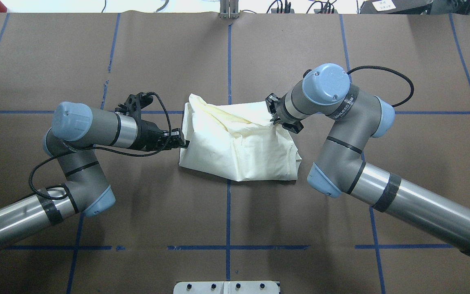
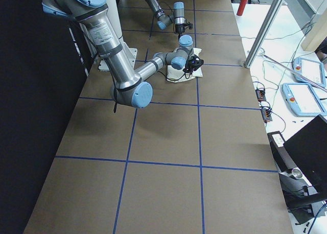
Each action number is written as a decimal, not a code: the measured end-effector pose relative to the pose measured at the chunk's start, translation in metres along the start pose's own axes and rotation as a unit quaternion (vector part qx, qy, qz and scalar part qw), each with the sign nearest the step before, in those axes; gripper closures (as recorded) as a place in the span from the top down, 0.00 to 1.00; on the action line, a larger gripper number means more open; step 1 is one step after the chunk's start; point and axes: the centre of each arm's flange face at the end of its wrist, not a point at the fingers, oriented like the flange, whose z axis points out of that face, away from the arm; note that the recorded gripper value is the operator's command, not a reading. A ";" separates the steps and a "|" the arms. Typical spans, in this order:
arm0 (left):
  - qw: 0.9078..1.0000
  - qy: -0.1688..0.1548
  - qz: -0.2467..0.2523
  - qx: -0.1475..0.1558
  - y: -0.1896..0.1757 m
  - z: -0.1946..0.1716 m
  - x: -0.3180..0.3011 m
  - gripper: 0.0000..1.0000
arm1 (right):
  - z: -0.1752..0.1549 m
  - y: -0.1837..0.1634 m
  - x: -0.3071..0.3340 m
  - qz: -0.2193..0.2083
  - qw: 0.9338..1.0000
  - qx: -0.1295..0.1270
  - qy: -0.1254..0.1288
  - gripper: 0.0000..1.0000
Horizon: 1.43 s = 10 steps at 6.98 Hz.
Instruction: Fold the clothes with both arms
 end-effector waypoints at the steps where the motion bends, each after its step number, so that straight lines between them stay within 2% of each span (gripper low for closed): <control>1: 1.000 0.005 -0.003 -0.004 0.004 0.004 -0.004 0.00 | 0.000 0.000 0.000 0.000 1.000 0.000 0.000 0.00; 4: 1.000 0.022 -0.003 -0.021 0.014 0.003 -0.008 0.00 | -0.001 0.000 0.000 -0.001 1.000 0.000 -0.001 0.00; 8: 0.989 0.102 0.043 -0.094 0.058 -0.008 -0.057 0.00 | 0.000 -0.001 0.000 0.000 1.000 0.002 -0.001 0.00; 10: 0.984 0.122 0.052 -0.119 0.068 -0.022 -0.066 0.00 | -0.001 -0.002 -0.001 0.002 1.000 0.002 -0.001 0.00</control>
